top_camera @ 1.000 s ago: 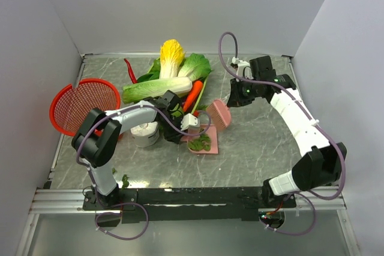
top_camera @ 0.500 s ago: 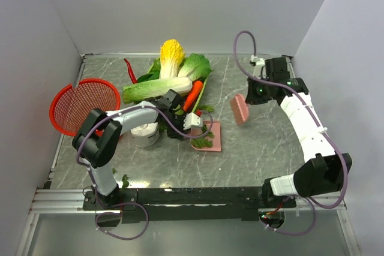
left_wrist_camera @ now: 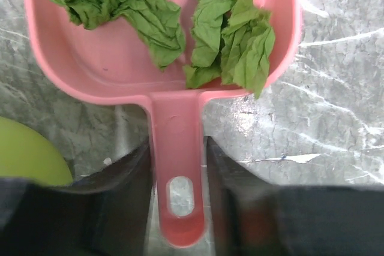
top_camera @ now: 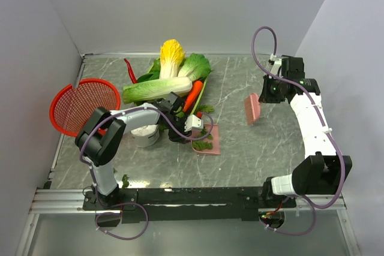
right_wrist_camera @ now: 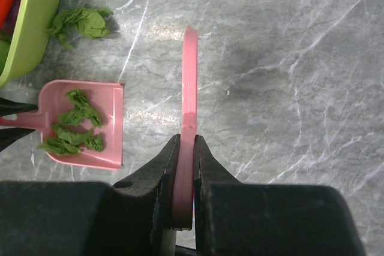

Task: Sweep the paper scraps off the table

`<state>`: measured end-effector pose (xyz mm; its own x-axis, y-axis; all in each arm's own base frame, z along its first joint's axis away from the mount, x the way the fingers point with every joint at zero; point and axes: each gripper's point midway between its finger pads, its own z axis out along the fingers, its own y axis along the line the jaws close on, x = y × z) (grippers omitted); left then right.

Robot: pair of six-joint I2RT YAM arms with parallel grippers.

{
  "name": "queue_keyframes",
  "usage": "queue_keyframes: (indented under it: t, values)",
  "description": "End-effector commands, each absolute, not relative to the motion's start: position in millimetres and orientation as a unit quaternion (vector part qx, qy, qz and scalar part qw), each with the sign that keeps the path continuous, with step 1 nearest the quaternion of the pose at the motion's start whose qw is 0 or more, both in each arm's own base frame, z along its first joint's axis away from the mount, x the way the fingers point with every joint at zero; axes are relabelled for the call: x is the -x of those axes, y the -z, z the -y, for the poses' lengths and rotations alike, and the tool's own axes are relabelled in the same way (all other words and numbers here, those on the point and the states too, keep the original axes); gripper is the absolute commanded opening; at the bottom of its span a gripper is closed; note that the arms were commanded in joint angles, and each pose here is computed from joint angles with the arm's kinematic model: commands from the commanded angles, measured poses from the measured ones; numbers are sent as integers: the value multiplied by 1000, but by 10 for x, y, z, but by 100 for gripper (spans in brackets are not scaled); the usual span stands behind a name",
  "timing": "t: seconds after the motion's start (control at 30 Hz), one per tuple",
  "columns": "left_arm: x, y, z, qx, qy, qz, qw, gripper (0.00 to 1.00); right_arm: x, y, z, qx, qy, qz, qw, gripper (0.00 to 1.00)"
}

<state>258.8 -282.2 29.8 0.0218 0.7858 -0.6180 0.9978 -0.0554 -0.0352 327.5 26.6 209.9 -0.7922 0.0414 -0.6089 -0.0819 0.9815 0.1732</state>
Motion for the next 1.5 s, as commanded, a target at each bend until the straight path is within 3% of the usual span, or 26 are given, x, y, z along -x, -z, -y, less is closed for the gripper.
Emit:
queue_keyframes:
  t: [0.0, 0.17, 0.53, 0.93, 1.23, 1.47]
  values:
    - [-2577, -374, 2922, -689, 271, -636, 217, 33, -3251, -2218, -284, 6, -104, -933, 345, 0]
    - [-2548, -442, 2928, -688, 278, -633, 222, 15, -3238, -2176, -268, 4, -104, -930, 351, 0]
    - [-2762, -1165, 3237, -660, 314, -609, 308, 1, -3373, -2210, -137, -11, -90, -928, 362, 0]
    - [-3019, -2034, 3163, -629, 299, -616, 369, 1, -3438, -2219, -156, -8, -97, -926, 366, 0]
    - [-3160, -2620, 2640, -531, 314, -679, 399, 1, -3498, -2210, -202, -3, -111, -925, 362, 0]
    - [-3308, -2744, 2062, -471, 240, -721, 447, 1, -3550, -2103, -278, -17, -136, -929, 344, 0]
